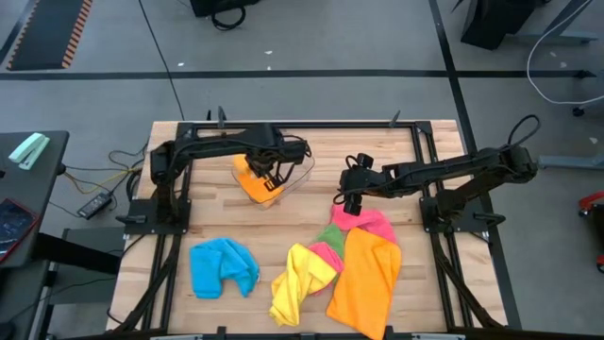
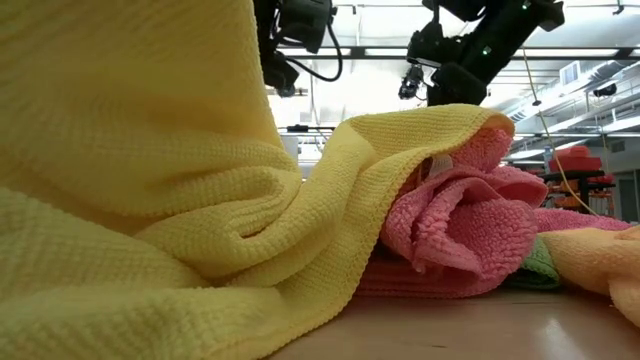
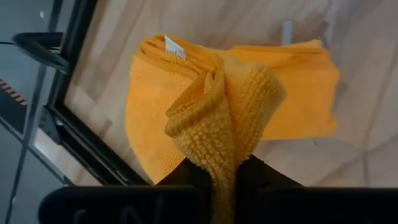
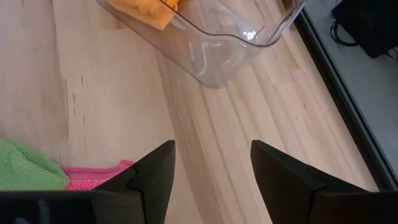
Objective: Fold microfiber towels
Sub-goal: Put the folded orange microfiber towel into the transparent bin
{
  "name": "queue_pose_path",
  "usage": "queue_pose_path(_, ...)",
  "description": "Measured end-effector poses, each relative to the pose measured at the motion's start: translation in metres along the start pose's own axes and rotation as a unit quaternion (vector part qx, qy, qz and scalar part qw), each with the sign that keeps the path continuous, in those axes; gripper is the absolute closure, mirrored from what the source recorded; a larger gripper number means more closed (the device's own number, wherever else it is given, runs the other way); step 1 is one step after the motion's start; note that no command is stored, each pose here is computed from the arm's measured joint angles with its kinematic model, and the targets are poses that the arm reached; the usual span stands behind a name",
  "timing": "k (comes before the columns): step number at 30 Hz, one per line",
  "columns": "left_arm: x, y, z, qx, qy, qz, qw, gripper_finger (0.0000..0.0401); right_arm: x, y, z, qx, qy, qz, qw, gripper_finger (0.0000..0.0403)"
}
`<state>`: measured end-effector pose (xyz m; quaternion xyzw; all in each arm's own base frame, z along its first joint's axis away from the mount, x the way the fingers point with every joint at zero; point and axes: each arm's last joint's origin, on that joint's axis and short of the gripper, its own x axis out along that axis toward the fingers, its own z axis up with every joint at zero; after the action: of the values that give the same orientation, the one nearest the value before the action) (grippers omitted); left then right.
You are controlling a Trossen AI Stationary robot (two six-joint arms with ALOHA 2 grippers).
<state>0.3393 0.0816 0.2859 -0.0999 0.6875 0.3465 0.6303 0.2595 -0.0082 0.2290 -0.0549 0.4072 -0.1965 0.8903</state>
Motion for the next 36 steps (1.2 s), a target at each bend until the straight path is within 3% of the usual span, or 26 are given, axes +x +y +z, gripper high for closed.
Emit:
queue_pose_path(6, 0.001, -0.009, -0.002, 0.007, 0.012, -0.018, 1.000, 0.0384, 0.000, 0.000, 0.001, 0.002, -0.005, 0.000, 1.000, 0.0185)
queue_pose_path(10, 0.008, -0.018, 0.000, 0.008, 0.024, -0.012, 1.000, 0.0364, 0.000, 0.001, 0.001, 0.002, -0.006, 0.001, 1.000, 0.0185)
queue_pose_path(20, 0.058, -0.037, 0.000, 0.036, 0.094, 0.025, 0.995, 0.0380, 0.000, 0.001, 0.001, 0.002, -0.005, 0.013, 1.000, 0.0185)
queue_pose_path(27, 0.064, -0.040, 0.002, 0.035, 0.076, 0.019, 0.996, 0.0354, 0.000, 0.001, 0.001, 0.002, -0.005, 0.013, 1.000, 0.0185)
queue_pose_path(36, 0.064, -0.047, 0.010, 0.030, 0.036, -0.020, 0.999, 0.0380, -0.003, 0.000, -0.001, -0.022, 0.005, 0.012, 1.000, 0.0185)
